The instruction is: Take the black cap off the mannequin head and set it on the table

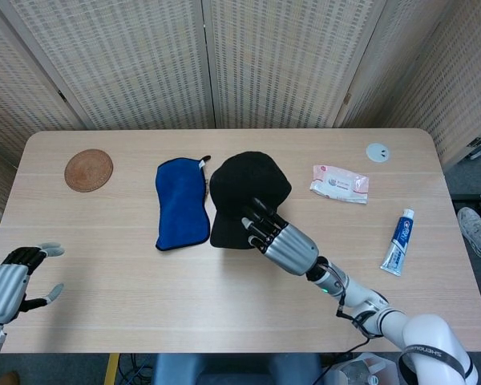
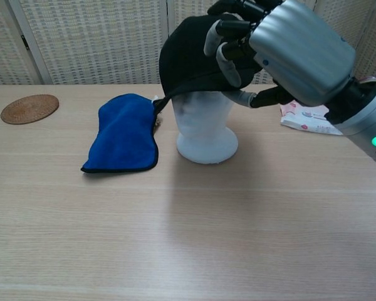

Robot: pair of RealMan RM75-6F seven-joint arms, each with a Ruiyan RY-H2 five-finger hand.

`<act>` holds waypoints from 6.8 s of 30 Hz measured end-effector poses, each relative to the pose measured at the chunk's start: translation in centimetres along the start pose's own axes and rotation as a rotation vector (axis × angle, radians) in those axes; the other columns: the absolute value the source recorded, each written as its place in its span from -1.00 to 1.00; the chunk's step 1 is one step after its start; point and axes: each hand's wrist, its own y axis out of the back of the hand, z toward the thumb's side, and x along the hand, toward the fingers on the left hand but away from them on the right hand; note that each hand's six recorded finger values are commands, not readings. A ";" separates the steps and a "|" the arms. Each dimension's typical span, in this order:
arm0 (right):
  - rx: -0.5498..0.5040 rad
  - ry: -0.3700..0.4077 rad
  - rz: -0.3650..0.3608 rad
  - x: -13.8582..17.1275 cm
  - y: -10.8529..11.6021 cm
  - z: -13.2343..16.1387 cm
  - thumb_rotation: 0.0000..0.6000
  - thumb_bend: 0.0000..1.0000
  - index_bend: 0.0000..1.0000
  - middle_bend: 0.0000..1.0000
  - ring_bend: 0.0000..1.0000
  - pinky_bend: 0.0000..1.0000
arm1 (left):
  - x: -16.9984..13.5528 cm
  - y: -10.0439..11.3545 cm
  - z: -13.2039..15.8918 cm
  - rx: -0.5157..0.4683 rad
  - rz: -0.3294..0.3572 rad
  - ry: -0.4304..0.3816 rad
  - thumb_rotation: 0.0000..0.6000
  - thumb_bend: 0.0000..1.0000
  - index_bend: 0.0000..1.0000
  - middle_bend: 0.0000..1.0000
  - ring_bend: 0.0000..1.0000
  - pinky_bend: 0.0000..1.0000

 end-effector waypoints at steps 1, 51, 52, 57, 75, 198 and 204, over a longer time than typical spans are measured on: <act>0.001 -0.001 -0.004 -0.1 0.1 -0.1 1.00 -0.11 0.45 -0.22 -0.67 -1.00 | 0.0 0.0 0.0 0.000 0.000 0.001 1.00 -0.56 -0.39 -0.49 -0.51 -0.64; 0.171 -0.225 -0.148 -0.5 7.8 -10.8 1.00 -0.11 0.45 -0.22 -0.67 -1.00 | 0.3 -0.1 0.1 0.014 0.005 0.005 1.00 -0.56 -0.39 -0.49 -0.51 -0.64; 0.173 -0.231 -0.137 0.2 8.0 -11.0 1.00 -0.11 0.45 -0.22 -0.67 -1.00 | 0.3 -0.1 0.1 0.015 0.003 0.007 1.00 -0.56 -0.39 -0.49 -0.51 -0.64; 0.178 -0.237 -0.077 3.1 8.3 -11.2 1.00 -0.11 0.45 -0.22 -0.67 -1.00 | 0.4 -0.6 0.3 0.025 -0.008 0.007 1.00 -0.56 -0.39 -0.49 -0.51 -0.64; 0.114 -0.204 0.092 9.7 5.6 -10.0 1.00 -0.11 0.45 -0.25 -0.67 -1.00 | 0.7 -0.9 1.3 0.039 -0.013 -0.011 1.00 -0.56 -0.39 -0.49 -0.51 -0.64; -0.359 -0.696 0.542 21.4 -3.2 -6.7 1.00 -1.00 -1.00 -1.00 -1.00 -1.00 | 1.1 -1.8 1.9 0.057 -0.053 -0.012 1.00 -0.56 -0.39 -0.49 -0.51 -0.64; -0.392 -0.690 0.547 19.3 -4.6 -7.9 1.00 -1.00 -1.00 -1.00 -1.00 -1.00 | 1.2 -1.8 2.0 0.057 -0.051 -0.019 1.00 -0.56 -0.39 -0.49 -0.50 -0.64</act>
